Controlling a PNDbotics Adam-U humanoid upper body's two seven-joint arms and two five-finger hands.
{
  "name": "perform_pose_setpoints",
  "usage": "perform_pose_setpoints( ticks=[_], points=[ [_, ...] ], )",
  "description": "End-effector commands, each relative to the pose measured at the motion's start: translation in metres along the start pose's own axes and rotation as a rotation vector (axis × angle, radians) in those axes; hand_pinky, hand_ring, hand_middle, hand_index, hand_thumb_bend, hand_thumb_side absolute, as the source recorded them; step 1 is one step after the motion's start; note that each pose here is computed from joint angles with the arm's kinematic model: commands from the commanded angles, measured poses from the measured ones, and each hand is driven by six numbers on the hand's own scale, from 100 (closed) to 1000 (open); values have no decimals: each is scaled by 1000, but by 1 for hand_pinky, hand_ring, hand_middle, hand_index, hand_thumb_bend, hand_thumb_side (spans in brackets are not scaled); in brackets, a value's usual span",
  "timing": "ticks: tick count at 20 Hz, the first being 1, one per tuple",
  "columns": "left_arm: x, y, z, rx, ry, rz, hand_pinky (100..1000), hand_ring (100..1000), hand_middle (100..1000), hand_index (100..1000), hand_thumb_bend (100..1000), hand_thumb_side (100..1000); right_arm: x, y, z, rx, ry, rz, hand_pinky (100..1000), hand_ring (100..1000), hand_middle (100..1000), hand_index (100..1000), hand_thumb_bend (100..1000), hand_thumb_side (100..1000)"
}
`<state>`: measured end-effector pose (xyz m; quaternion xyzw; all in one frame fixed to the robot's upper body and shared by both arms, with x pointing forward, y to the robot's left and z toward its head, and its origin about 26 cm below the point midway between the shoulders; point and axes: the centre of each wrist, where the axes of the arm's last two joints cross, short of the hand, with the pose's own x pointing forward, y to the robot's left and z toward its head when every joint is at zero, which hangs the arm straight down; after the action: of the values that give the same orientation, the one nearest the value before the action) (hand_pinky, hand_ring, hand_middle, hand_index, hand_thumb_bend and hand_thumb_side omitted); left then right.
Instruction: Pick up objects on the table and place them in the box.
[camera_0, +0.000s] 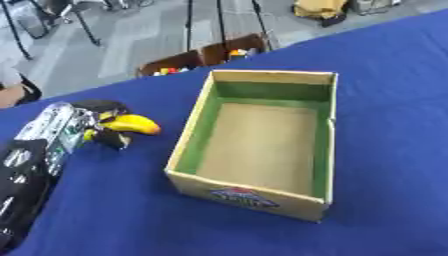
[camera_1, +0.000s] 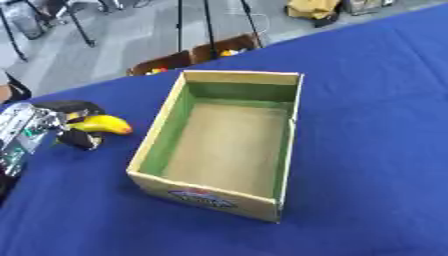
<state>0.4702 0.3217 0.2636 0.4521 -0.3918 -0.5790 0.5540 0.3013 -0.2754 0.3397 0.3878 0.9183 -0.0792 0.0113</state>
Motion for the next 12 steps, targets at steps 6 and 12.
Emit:
perform_pose_setpoints(
  ticks=[6, 12],
  points=[
    [-29, 15, 10, 41, 63, 36, 1000, 1000, 1000, 1000, 100, 438, 3, -6, -10, -7, -38, 11, 713, 867, 807, 915, 100, 1000],
    [-27, 12, 8, 56, 50, 43, 947, 958, 1000, 1000, 100, 415, 3, -6, -10, -10, -35, 14, 713, 867, 806, 915, 100, 1000]
  ],
)
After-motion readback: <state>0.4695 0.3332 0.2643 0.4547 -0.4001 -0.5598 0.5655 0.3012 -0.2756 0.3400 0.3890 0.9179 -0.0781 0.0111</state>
